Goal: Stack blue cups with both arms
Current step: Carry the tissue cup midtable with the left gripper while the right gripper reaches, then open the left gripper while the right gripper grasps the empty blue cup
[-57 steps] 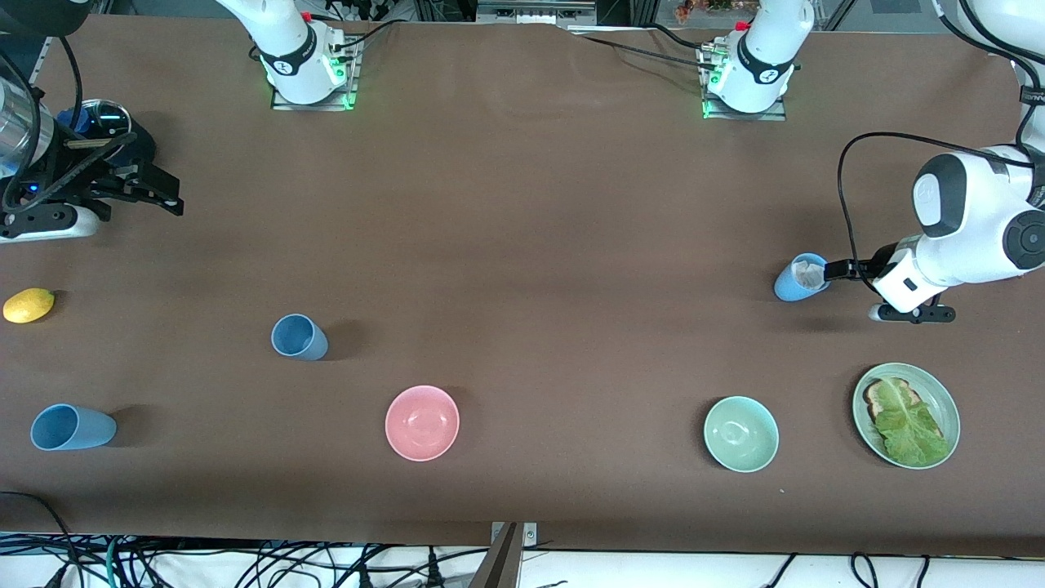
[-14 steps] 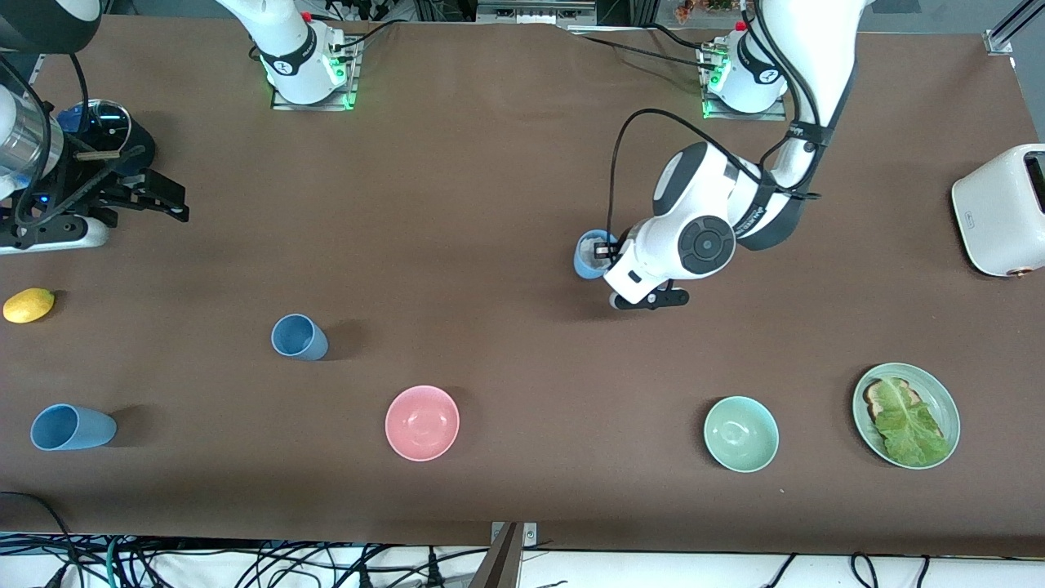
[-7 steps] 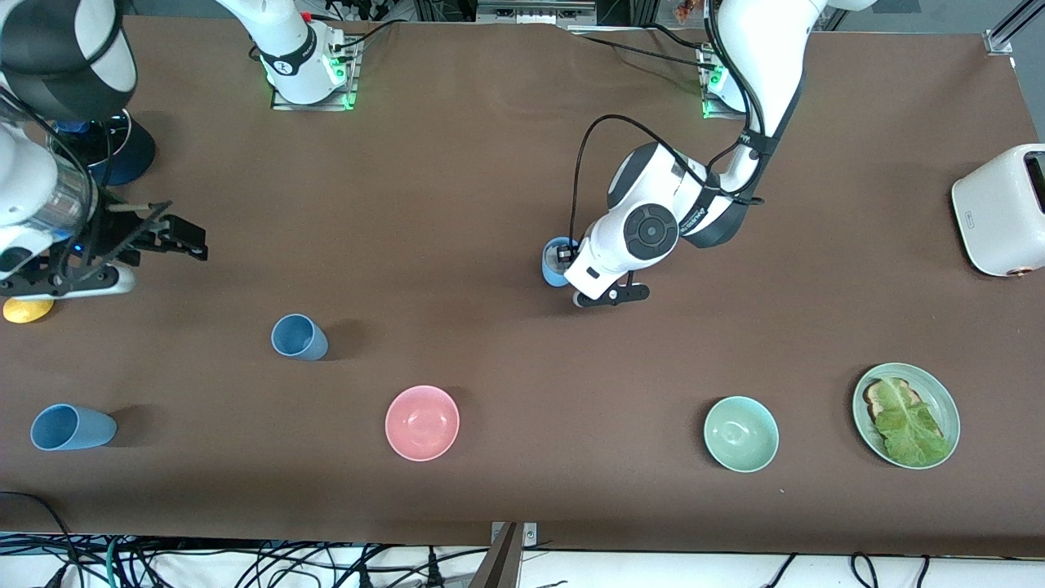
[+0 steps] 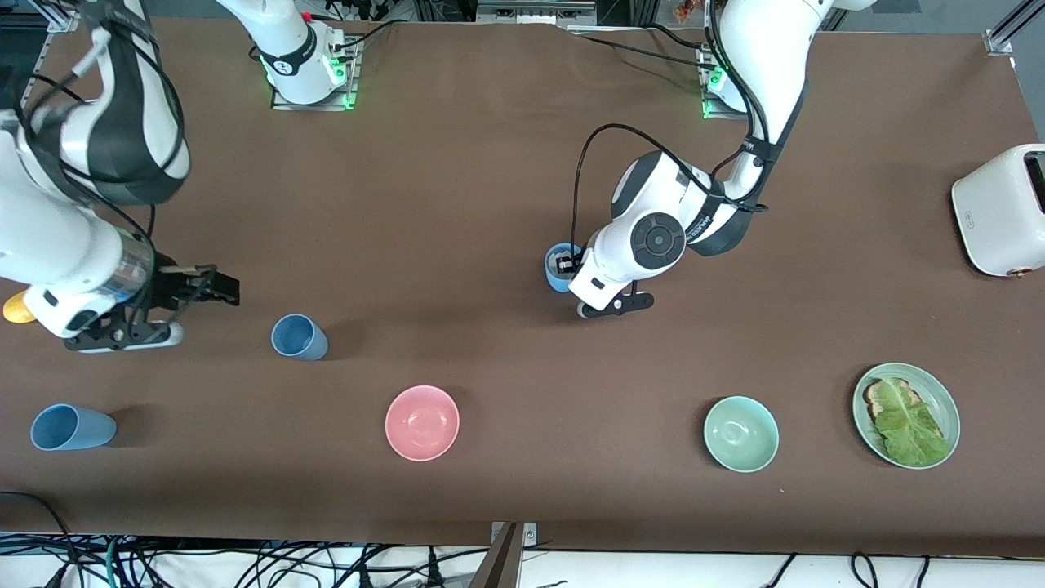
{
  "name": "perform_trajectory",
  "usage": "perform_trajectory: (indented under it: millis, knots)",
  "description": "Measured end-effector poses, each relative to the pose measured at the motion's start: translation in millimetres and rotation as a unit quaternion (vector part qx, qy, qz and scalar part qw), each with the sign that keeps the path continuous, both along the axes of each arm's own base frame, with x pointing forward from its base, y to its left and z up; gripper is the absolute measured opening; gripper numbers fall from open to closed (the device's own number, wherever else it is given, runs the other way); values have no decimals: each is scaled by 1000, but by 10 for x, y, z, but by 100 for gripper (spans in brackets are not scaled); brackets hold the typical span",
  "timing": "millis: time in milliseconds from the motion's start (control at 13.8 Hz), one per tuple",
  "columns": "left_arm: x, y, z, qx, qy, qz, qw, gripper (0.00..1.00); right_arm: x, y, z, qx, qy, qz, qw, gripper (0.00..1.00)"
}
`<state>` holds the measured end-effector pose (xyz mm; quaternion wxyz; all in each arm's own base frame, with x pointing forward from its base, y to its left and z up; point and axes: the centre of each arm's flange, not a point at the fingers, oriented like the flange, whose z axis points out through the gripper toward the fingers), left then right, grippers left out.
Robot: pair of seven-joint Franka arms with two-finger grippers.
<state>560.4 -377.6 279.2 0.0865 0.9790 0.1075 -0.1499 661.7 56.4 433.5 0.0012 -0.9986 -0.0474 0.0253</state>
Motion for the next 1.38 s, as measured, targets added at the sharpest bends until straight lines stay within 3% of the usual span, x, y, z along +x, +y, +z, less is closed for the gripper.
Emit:
perform_trajectory:
  millis: [290,580,942,1159,1377]
  knots:
    - [211,204,247,2,15,10,1000,99,-15,-6,-745,1,-22,-1,1000,100]
    - [641,930,643,14,27,5,1000,100,-72,-12,-1100,1,-25,-1,1000,100]
    - [1109,2426,742,21,16,28,999,100,-13,-5,-1345,2,-35,-1,999,100]
    - [1193,3329,722,41,20,49,998,100,6,0,-1581,1,-33,-1,999,99]
    - [1138,3738,807,63,36,47,996,100,-12,13,-1734,1,-23,0,1000,91]
